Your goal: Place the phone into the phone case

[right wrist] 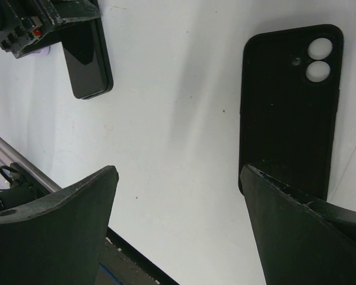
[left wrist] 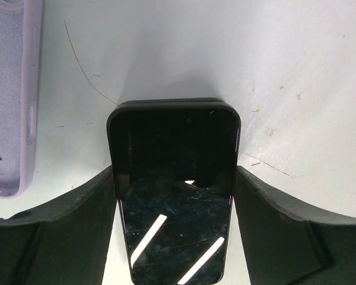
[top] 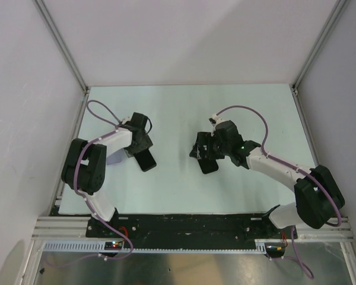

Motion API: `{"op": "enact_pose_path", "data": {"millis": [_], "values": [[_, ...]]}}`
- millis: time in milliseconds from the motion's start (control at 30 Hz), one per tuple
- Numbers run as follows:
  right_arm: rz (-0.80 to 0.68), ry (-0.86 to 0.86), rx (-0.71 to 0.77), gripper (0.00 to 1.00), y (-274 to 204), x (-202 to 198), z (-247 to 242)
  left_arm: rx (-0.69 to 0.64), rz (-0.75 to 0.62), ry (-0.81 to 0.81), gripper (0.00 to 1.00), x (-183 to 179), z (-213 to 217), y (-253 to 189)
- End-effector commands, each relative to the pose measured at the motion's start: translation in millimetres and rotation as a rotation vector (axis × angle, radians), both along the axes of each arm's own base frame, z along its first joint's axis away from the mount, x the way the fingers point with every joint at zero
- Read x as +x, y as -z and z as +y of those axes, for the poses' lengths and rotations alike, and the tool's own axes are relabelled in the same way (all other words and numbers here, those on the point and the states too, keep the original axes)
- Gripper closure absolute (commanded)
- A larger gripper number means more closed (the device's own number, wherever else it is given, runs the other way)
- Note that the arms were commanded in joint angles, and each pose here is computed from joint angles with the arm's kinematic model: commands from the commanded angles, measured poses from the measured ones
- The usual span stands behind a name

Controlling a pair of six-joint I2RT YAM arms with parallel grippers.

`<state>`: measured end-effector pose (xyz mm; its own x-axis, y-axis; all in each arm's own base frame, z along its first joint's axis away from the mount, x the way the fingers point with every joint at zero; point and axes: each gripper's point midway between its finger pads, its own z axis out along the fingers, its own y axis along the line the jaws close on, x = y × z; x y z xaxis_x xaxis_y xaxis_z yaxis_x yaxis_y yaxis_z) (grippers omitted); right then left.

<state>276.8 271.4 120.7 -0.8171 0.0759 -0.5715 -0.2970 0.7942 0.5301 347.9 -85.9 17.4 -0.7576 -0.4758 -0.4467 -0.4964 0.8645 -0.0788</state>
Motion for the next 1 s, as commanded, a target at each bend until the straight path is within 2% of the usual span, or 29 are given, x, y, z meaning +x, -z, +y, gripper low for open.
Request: {"op": "enact_pose_path", "data": {"millis": [0,300,467,967], "values": [[-0.025,-0.023,0.056,0.09,-7.3,-0.5,19.6,-0.085,-0.023,0.004,0.42,-2.9,-12.1,-6.7],[-0.027,-0.107,0.193,0.10,-5.8,-12.0,79.8,-0.194,-0.048,-0.020,0.48,-8.5,-26.7,-23.5],[0.007,-0.138,0.256,0.12,12.4,-17.5,110.5,-0.239,-0.039,-0.037,0.48,-12.9,-32.7,-24.0],[0.069,-0.142,0.423,0.26,42.4,-21.5,161.1,-0.306,-0.030,-0.038,0.48,-18.3,-42.9,-29.3]]}}
